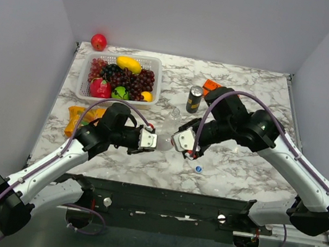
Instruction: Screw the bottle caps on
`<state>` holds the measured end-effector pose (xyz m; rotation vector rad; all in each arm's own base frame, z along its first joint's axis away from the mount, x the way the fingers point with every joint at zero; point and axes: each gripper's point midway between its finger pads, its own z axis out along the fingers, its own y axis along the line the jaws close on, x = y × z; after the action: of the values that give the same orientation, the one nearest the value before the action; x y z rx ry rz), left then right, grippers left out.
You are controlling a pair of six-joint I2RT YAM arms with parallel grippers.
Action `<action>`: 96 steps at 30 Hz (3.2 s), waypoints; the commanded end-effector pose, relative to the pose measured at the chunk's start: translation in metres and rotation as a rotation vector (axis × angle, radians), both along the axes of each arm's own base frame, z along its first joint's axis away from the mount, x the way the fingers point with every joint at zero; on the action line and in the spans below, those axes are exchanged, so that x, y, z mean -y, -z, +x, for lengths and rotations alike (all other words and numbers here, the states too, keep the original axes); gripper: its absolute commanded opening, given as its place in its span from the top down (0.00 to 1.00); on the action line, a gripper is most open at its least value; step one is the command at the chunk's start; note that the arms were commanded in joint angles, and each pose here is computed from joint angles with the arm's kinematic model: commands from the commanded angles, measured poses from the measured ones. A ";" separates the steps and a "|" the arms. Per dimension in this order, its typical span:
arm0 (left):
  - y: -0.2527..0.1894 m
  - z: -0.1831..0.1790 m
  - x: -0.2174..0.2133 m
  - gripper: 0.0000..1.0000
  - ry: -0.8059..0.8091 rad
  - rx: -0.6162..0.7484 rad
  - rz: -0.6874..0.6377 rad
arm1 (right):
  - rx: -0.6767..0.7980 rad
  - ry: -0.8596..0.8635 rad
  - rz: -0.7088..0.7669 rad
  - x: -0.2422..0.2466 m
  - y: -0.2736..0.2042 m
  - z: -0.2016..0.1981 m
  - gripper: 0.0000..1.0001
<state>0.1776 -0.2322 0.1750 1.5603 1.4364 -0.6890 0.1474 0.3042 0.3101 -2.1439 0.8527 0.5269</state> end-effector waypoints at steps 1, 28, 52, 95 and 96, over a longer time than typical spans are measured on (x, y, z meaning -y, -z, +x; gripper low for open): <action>-0.018 -0.003 0.005 1.00 0.035 0.030 -0.049 | 0.004 0.007 0.003 -0.006 0.002 0.003 0.49; -0.075 0.097 -0.048 1.00 -0.612 0.299 -0.095 | -1.336 0.858 -0.121 -0.056 0.012 0.058 1.00; -0.069 0.001 0.014 1.00 -0.037 -0.032 -0.167 | -0.548 0.346 0.328 -0.004 -0.058 0.046 0.12; -0.090 0.031 0.007 0.01 -0.279 -0.097 -0.265 | -0.722 0.792 0.342 0.064 -0.063 0.087 0.87; -0.086 0.029 0.004 0.01 -0.280 -0.102 -0.249 | -0.689 0.785 0.321 0.075 -0.063 0.086 0.88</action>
<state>0.2149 -0.2462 0.2598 1.0335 1.5634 -0.8069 0.2513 0.2795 0.3681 -1.0799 1.6932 0.9802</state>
